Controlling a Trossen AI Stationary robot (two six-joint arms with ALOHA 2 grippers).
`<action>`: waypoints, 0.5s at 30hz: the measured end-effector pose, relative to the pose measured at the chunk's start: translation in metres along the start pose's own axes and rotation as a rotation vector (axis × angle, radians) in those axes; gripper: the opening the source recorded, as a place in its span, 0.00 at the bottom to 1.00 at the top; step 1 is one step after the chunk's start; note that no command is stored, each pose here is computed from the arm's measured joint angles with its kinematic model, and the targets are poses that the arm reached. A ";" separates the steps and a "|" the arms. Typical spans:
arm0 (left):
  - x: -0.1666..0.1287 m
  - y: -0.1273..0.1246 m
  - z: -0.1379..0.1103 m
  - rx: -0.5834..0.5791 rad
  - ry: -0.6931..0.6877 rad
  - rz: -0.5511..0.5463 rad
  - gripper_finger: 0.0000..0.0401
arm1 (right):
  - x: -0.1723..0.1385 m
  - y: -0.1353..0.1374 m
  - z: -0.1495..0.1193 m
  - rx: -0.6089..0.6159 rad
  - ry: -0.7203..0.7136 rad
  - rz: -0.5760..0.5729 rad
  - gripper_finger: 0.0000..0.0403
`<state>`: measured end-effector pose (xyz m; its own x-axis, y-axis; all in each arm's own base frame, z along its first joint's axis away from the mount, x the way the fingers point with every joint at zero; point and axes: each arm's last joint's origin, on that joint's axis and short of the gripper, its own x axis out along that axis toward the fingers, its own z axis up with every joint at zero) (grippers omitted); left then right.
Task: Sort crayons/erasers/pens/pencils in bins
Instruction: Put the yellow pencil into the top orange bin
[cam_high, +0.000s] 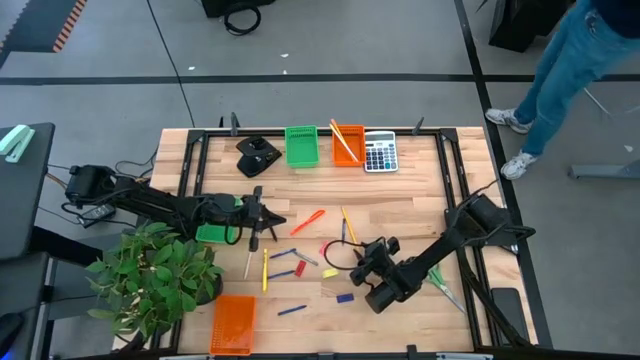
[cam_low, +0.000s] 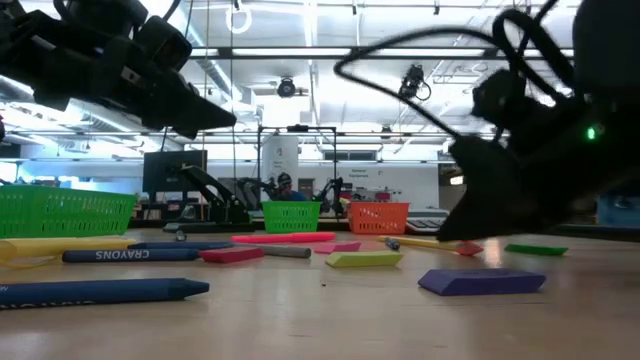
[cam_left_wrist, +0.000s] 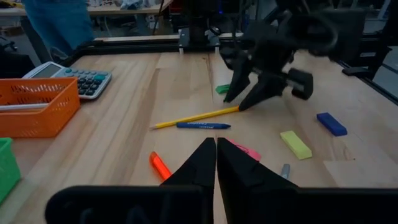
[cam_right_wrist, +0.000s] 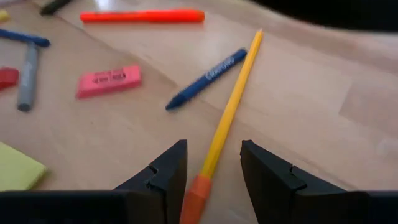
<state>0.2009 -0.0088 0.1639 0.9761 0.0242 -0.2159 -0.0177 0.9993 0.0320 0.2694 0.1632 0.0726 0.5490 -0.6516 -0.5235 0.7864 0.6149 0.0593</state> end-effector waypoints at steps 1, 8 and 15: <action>0.000 0.000 0.000 0.000 -0.001 0.000 0.05 | 0.003 0.001 -0.005 0.004 -0.002 0.001 0.39; 0.000 0.000 0.000 0.000 0.001 0.000 0.03 | 0.008 0.001 -0.014 -0.001 -0.036 -0.011 0.39; 0.000 0.002 0.002 0.003 -0.016 0.078 0.06 | 0.006 -0.001 -0.016 -0.026 -0.020 -0.019 0.35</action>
<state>0.2011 -0.0066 0.1656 0.9751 0.1011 -0.1974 -0.0928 0.9944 0.0511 0.2672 0.1654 0.0552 0.5399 -0.6720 -0.5069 0.7891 0.6136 0.0271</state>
